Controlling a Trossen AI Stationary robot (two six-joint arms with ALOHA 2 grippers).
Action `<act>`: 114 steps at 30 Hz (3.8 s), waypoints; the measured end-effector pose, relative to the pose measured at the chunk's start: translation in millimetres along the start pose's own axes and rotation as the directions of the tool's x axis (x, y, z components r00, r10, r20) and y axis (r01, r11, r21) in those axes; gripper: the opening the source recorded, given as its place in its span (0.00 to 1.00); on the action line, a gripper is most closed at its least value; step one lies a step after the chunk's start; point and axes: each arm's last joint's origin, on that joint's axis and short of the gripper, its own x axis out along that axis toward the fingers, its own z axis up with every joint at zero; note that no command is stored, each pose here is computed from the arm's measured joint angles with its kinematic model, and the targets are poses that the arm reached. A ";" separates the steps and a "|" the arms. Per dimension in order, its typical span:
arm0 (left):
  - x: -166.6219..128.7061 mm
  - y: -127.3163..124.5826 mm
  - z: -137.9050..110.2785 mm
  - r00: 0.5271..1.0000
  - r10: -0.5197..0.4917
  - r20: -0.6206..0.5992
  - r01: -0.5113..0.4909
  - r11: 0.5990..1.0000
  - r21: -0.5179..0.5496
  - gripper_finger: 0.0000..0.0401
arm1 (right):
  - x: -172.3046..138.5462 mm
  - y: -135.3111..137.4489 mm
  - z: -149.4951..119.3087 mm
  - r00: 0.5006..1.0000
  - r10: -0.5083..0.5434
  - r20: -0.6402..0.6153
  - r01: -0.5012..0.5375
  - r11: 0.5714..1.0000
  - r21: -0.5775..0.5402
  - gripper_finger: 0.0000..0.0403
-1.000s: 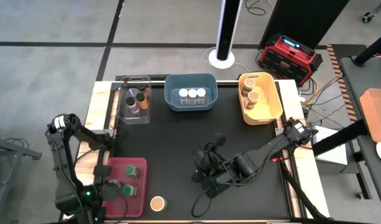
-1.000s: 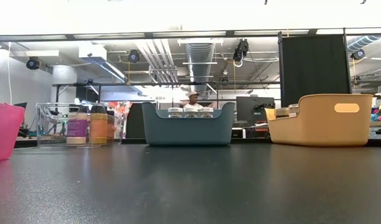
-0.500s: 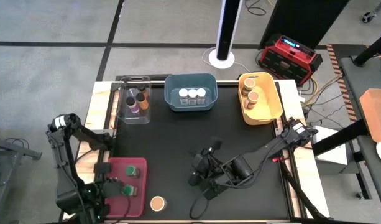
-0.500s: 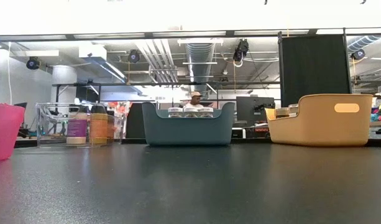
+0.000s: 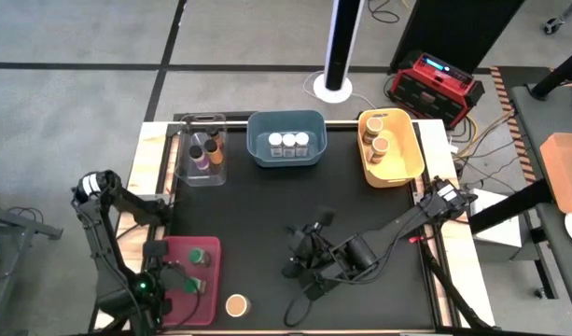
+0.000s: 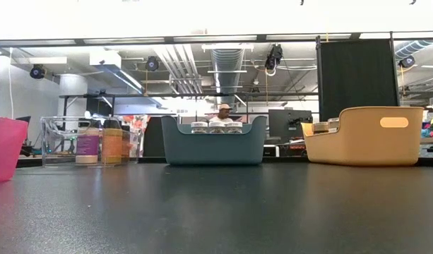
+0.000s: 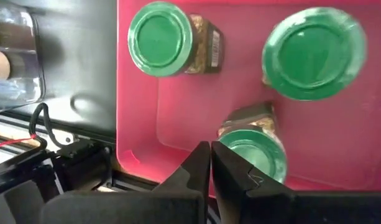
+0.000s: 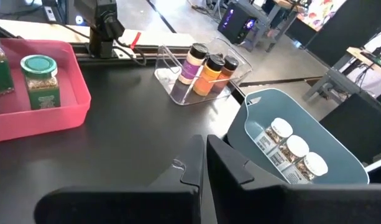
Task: Sort spices by type
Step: Adjust the green seasoning bottle, then put the gold seasoning bottle into the yellow bin
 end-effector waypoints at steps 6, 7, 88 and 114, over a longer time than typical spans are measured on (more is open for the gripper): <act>4.0 -0.6 -0.3 1.000 0.004 0.002 -0.004 1.000 0.003 0.00 | 0.0 0.0 0.0 1.000 0.000 0.000 0.000 1.000 -0.001 0.03; 4.0 -0.7 -0.2 1.000 0.003 0.003 -0.003 1.000 0.006 0.00 | 0.0 0.0 0.0 1.000 0.000 0.000 0.000 1.000 -0.001 0.03; -1.5 -19.5 -4.3 0.992 -0.129 0.008 0.127 0.984 0.128 0.00 | -6.2 3.8 -1.7 1.000 0.015 0.006 -0.015 1.000 -0.008 0.03; -40.0 -7.1 12.9 0.900 -0.025 0.434 -0.028 0.993 0.116 0.00 | -4.0 20.3 -5.6 0.986 0.164 0.038 -0.164 0.986 0.017 0.03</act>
